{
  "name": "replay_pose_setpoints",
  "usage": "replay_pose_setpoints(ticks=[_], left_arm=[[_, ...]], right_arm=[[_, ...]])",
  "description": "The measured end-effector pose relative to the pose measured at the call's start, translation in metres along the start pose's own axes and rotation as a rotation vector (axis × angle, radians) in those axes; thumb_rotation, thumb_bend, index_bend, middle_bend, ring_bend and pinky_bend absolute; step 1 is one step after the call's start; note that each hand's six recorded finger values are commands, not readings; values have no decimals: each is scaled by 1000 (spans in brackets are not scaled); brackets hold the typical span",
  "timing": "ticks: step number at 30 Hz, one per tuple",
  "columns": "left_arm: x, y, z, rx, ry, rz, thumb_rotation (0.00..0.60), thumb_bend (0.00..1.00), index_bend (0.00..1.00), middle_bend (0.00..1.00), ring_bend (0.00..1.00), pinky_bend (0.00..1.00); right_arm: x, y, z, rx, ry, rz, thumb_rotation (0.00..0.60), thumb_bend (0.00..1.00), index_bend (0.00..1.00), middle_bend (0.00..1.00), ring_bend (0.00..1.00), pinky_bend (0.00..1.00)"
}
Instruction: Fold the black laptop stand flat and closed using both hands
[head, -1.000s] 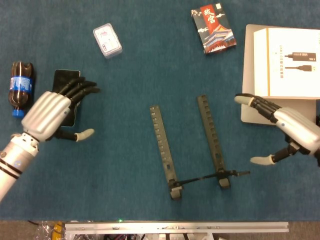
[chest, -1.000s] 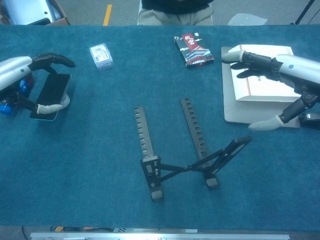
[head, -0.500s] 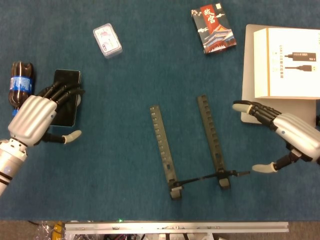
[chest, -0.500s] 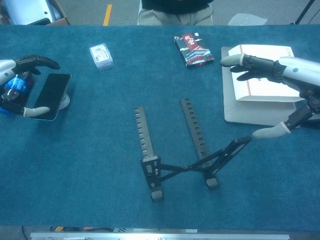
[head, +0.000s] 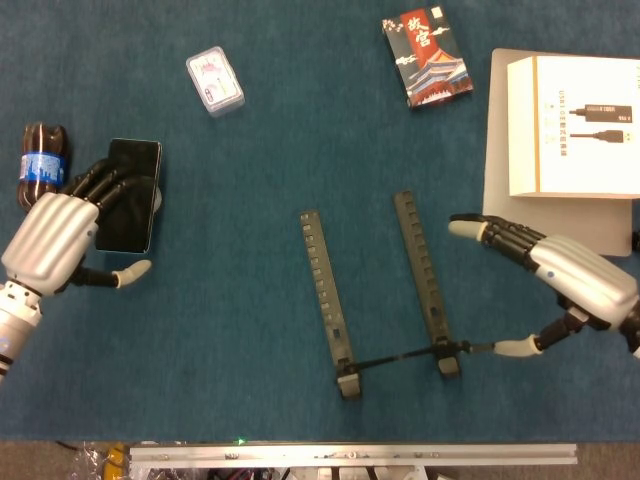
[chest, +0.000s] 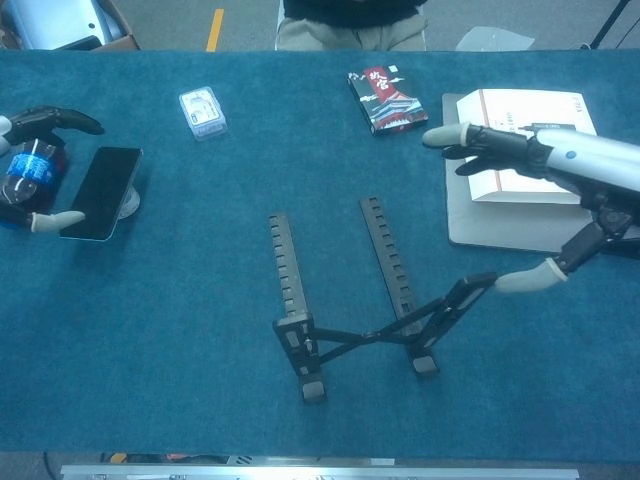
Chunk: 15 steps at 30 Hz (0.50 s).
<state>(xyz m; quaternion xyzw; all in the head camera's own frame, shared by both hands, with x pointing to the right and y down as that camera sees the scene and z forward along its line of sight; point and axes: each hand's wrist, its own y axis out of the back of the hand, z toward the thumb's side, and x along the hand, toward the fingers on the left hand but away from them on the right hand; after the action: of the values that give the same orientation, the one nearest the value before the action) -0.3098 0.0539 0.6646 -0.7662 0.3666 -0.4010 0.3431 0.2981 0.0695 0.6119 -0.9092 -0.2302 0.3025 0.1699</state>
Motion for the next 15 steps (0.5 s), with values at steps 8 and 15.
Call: replay_pose_setpoints(ticks=[8, 15], left_arm=[[-4, 1, -2, -9, 3, 0, 508, 201, 153, 124, 64, 198], [-6, 2, -4, -14, 4, 4, 508, 201, 152, 124, 64, 198]], right_arm=[[-3, -4, 6, 4, 20, 14, 600, 0, 0, 36, 0, 101], [-12, -10, 4, 35, 22, 21, 600, 0, 0, 36, 0, 102]])
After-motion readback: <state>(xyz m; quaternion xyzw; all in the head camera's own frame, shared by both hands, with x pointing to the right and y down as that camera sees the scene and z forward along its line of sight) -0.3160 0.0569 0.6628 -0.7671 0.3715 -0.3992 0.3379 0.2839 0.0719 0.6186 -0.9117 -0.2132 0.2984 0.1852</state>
